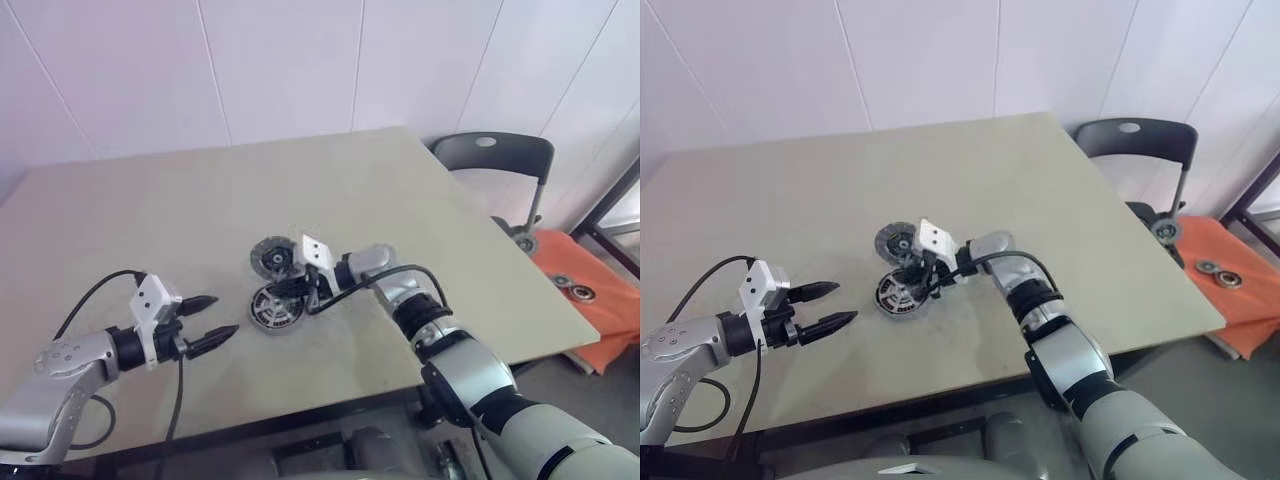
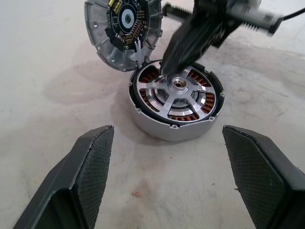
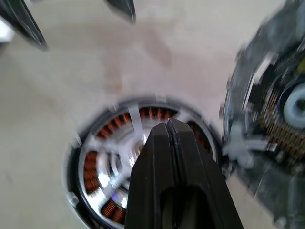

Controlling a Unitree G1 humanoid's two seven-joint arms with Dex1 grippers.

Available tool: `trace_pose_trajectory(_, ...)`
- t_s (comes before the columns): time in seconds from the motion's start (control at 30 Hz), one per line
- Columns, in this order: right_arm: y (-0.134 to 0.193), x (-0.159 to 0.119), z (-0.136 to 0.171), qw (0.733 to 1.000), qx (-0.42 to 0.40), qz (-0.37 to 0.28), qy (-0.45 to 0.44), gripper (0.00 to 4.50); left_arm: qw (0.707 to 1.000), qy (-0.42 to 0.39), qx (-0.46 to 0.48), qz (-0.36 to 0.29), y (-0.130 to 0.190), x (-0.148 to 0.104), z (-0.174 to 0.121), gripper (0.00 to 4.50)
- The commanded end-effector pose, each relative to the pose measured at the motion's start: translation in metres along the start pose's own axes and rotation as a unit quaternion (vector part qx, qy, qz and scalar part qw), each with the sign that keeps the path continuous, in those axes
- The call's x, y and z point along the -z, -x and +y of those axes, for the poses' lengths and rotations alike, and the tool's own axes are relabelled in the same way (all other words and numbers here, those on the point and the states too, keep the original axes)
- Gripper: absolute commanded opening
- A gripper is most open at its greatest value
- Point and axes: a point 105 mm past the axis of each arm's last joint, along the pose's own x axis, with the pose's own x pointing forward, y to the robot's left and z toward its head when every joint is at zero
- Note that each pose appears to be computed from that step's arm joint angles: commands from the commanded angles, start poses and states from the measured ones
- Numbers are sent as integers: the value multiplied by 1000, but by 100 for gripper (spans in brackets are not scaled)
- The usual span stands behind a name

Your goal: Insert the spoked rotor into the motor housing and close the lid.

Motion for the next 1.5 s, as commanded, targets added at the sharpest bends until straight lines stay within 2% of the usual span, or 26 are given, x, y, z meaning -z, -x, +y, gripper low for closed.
trace_pose_trajectory(0.03,0,10,-1,999,3,33,6,2,1000,-21,-6,-18,3,-13,1,388)
trace_pose_trajectory(0.2,2,12,-4,999,6,42,12,2,1000,-21,-9,-16,5,-12,3,388)
trace_pose_trajectory(0.43,8,-45,-10,993,-15,-110,-39,2,1000,-21,-7,-18,2,-13,3,388)
trace_pose_trajectory(0.6,13,-52,-3,989,-45,-133,-49,2,1000,-21,-6,-19,1,-14,3,388)
trace_pose_trajectory(0.77,5,-17,2,999,-34,-33,-10,2,1000,-22,-5,-20,0,-14,3,388)
trace_pose_trajectory(0.93,2,18,-3,997,8,67,40,2,1000,-25,0,-16,2,-15,2,388)
trace_pose_trajectory(1.17,3,-1,-11,1000,18,17,11,2,1000,-27,0,-15,2,-14,1,388)
trace_pose_trajectory(1.33,7,-30,-8,997,-17,-69,-27,2,1000,-26,1,-16,1,-14,2,388)
trace_pose_trajectory(1.5,11,-46,-2,991,-51,-111,-47,2,1000,-26,1,-17,0,-15,3,388)
